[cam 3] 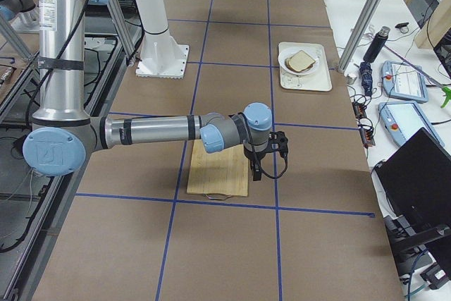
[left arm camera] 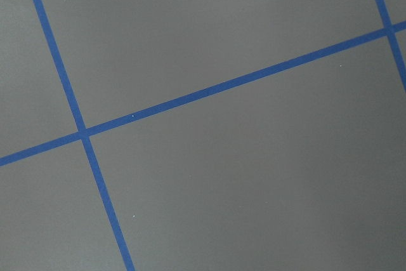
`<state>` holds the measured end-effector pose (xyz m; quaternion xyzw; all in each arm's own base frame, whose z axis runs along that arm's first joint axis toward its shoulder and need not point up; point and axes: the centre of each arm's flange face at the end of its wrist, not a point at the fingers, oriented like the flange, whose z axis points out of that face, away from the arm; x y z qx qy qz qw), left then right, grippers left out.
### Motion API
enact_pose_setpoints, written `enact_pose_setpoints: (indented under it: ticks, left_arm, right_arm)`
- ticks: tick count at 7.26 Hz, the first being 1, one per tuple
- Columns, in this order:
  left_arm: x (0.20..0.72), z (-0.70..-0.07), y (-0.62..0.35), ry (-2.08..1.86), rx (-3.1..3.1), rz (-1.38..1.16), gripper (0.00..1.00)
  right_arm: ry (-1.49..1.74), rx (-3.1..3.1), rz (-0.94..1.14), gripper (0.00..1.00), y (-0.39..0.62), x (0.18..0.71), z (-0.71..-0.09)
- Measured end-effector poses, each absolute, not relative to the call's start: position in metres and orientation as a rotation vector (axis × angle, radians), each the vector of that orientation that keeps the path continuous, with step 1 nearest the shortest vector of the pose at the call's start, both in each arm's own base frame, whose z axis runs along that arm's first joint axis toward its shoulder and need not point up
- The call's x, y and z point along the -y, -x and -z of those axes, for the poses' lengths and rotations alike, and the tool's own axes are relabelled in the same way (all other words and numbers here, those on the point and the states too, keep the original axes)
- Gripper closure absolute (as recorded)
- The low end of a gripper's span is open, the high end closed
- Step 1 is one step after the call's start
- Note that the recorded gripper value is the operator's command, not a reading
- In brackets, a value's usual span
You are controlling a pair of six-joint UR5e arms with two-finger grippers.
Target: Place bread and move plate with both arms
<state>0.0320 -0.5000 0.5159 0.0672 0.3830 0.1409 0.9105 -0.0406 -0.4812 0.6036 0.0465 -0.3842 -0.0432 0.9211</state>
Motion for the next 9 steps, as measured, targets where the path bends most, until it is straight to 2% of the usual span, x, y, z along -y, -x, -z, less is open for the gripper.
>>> enact_pose_setpoints:
  ticks: [9]
  left_arm:
    - [0.493,-0.533,0.006,-0.1,-0.883,-0.182,0.02]
  right_arm:
    - [-0.005,0.806,0.059,0.0,0.033,0.494,-0.593]
